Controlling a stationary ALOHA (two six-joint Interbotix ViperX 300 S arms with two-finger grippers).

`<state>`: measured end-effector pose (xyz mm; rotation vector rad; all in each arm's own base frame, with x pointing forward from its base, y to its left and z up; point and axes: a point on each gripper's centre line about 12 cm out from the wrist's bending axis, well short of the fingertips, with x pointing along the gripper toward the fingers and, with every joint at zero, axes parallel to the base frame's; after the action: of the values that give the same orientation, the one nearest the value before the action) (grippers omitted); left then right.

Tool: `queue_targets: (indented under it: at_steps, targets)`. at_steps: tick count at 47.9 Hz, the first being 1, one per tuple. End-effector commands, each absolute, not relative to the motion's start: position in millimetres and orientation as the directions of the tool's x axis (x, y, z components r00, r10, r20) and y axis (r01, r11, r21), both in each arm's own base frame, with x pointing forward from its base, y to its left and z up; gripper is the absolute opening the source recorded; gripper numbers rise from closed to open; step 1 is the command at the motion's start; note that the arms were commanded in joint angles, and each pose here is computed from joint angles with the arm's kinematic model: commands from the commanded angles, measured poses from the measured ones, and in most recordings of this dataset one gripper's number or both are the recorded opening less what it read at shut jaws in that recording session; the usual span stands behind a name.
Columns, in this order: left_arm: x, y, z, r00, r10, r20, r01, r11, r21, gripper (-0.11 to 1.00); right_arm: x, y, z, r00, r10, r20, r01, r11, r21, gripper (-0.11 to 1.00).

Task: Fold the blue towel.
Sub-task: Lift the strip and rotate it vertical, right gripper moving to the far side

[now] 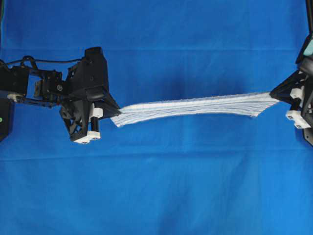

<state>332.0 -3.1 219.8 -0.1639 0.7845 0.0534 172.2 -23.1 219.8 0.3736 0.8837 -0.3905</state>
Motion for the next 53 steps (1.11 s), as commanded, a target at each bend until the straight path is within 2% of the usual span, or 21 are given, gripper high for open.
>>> queue_targets:
  at_steps: [1, 12, 24, 35, 53]
  targets:
    - [341, -9, 235, 0.752, -0.025, -0.659, -0.083, 0.988, -0.131, 0.04, 178, -28, 224, 0.574, -0.21, -0.791, 0.479, 0.87, 0.116, 0.04]
    - [363, -35, 241, 0.805, -0.082, -0.588, -0.001, 0.99, -0.14, 0.04, 190, -59, 224, 0.558, -0.337, -0.758, 0.555, 0.831, 0.039, 0.04]
    - [392, -61, 240, 0.823, -0.131, -0.553, 0.062, 0.988, -0.142, 0.04, 207, -104, 227, 0.523, -0.457, -0.719, 0.636, 0.771, -0.027, 0.04]
    - [424, -77, 241, 0.834, -0.155, -0.53, 0.095, 0.986, -0.139, 0.04, 233, -143, 228, 0.524, -0.505, -0.686, 0.665, 0.746, -0.041, 0.04]
    - [470, -86, 235, 0.861, -0.159, -0.484, 0.105, 0.985, -0.139, 0.04, 299, -186, 240, 0.562, -0.523, -0.641, 0.619, 0.78, -0.094, 0.04]
